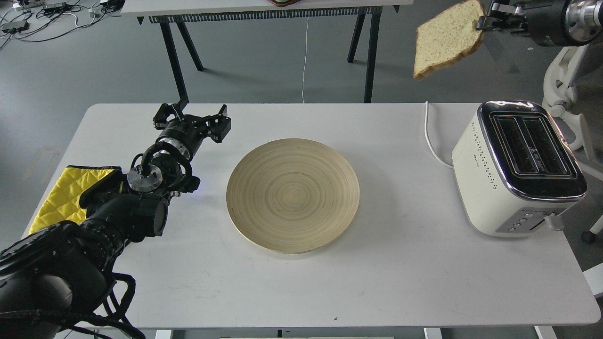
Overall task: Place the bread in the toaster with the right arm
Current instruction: 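Carry the bread slice over the toaster slot with the right gripper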
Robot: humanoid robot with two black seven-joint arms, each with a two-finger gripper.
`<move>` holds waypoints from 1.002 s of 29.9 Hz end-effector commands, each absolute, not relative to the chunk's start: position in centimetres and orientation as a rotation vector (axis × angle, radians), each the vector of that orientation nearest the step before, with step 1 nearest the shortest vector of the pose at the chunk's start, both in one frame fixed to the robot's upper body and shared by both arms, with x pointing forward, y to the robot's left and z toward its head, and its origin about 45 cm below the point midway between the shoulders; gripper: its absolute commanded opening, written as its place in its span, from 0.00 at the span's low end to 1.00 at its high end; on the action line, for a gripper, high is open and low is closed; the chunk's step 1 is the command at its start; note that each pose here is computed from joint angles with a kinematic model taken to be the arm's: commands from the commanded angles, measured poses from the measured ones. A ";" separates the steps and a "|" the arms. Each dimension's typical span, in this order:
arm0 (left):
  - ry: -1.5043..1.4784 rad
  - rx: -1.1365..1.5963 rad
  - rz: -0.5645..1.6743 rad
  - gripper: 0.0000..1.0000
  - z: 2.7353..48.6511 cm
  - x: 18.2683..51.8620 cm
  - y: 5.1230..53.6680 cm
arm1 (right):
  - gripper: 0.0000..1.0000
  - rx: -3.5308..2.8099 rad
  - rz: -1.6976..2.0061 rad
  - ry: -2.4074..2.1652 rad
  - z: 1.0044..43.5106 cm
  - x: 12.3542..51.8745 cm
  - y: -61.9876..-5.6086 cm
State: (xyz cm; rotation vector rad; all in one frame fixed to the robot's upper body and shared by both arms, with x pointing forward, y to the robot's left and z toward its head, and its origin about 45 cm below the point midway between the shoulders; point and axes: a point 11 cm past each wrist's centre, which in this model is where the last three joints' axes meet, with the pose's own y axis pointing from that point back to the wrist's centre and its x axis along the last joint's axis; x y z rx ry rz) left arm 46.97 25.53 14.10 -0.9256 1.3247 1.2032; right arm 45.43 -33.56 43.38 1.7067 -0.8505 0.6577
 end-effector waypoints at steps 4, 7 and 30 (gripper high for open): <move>1.325 -0.926 1.203 1.00 14.1 47.0 25.5 | 0.03 1.613 0.627 -0.847 43.5 43.7 -36.5; 1.325 -0.926 1.203 1.00 14.1 47.0 25.5 | 0.02 1.602 0.619 -0.848 44.3 42.6 -37.1; 1.325 -0.926 1.203 1.00 14.1 47.0 25.5 | 0.02 1.447 0.567 -0.773 43.5 37.5 -41.1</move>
